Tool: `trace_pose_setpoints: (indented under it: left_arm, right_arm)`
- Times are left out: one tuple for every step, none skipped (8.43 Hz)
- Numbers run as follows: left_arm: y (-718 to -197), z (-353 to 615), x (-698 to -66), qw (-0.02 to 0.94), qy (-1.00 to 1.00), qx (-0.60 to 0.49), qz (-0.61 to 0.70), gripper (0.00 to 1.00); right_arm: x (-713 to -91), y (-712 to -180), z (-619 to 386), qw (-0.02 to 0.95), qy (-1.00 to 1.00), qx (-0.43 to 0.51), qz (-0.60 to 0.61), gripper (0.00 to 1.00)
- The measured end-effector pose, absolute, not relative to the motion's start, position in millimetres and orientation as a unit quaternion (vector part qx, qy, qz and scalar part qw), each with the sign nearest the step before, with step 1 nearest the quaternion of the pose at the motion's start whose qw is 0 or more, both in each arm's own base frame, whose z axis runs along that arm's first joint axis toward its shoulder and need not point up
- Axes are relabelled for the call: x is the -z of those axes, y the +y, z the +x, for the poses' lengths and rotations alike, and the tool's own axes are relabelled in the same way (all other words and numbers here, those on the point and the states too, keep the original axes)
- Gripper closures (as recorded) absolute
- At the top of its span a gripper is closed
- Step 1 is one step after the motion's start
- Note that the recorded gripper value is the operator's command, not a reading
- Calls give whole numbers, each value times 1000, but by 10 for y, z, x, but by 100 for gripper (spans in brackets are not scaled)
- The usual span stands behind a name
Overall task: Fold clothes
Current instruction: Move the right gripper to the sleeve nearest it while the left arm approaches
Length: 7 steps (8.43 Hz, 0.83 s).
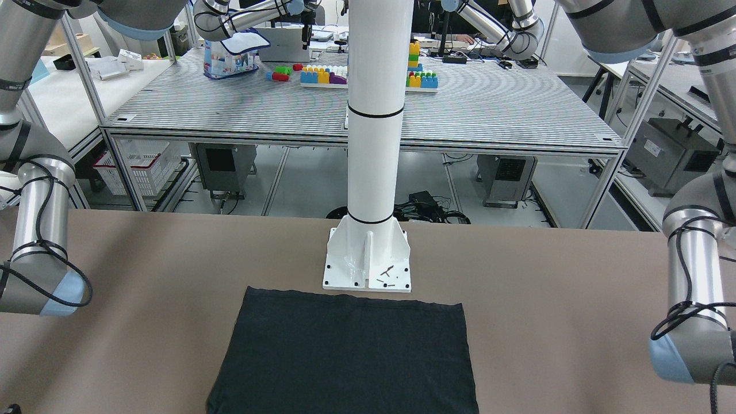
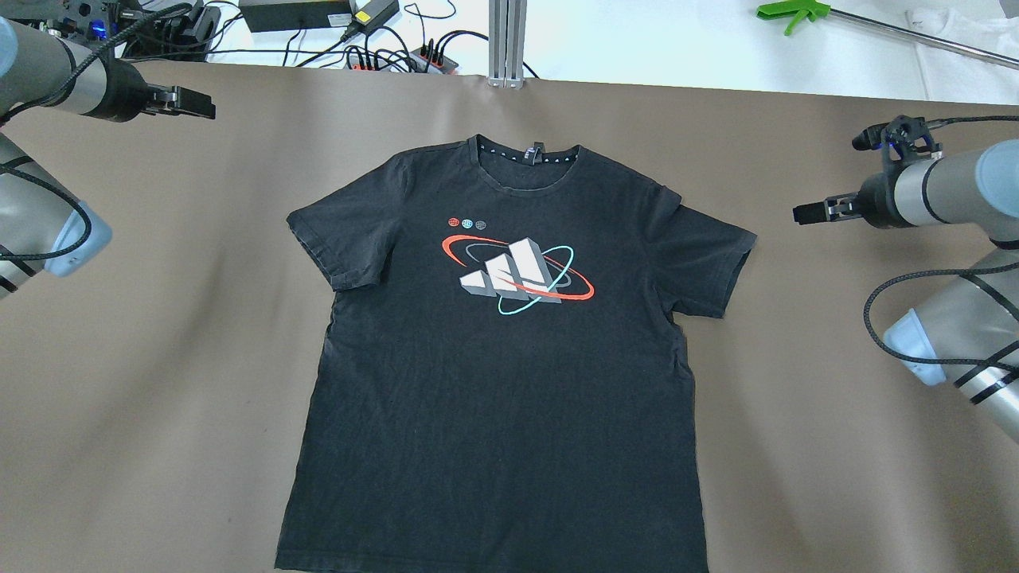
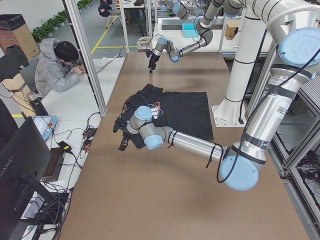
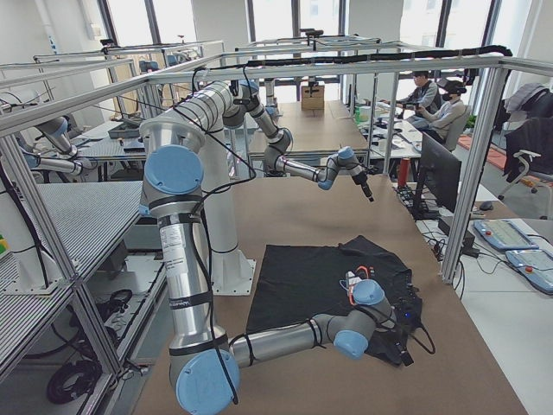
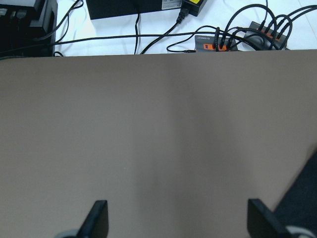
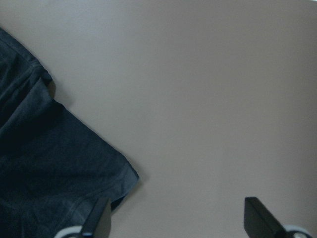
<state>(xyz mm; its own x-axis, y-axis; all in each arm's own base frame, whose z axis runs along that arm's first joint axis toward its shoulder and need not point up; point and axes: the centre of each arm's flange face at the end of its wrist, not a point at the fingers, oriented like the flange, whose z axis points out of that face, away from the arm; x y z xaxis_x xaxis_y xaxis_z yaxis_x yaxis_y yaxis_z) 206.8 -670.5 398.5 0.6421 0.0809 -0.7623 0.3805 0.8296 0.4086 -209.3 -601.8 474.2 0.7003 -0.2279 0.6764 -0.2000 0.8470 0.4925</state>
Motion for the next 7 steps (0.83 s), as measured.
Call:
trace_pose_setpoints:
  left_arm:
    - [-6775, 2184, -4016, 859, 419, 88, 279, 0]
    - [-6859, 2284, -4025, 858, 423, 89, 278, 0]
    - [-6917, 2362, -4015, 857, 423, 90, 279, 0]
    - [-6949, 2440, -3979, 857, 422, 91, 281, 0]
    - [-6960, 2507, -3945, 856, 423, 93, 283, 0]
    - [-6965, 2557, -3907, 855, 423, 93, 284, 0]
    - [-6967, 2583, -3881, 855, 424, 93, 285, 0]
  right_arm:
    - [-4815, -6060, -2345, 877, -392, -3, 279, 5]
    - [-4844, -6098, -2614, 877, -389, -15, 282, 5]
    - [-4867, -6124, -2822, 879, -385, -23, 282, 5]
    - [-4904, -6131, -2959, 880, -382, -29, 280, 6]
    - [-4973, -6117, -3072, 881, -379, -31, 280, 6]
    - [-5056, -6110, -3147, 881, -379, -35, 281, 6]
    - [-5123, -6115, -3203, 881, -377, -39, 282, 6]
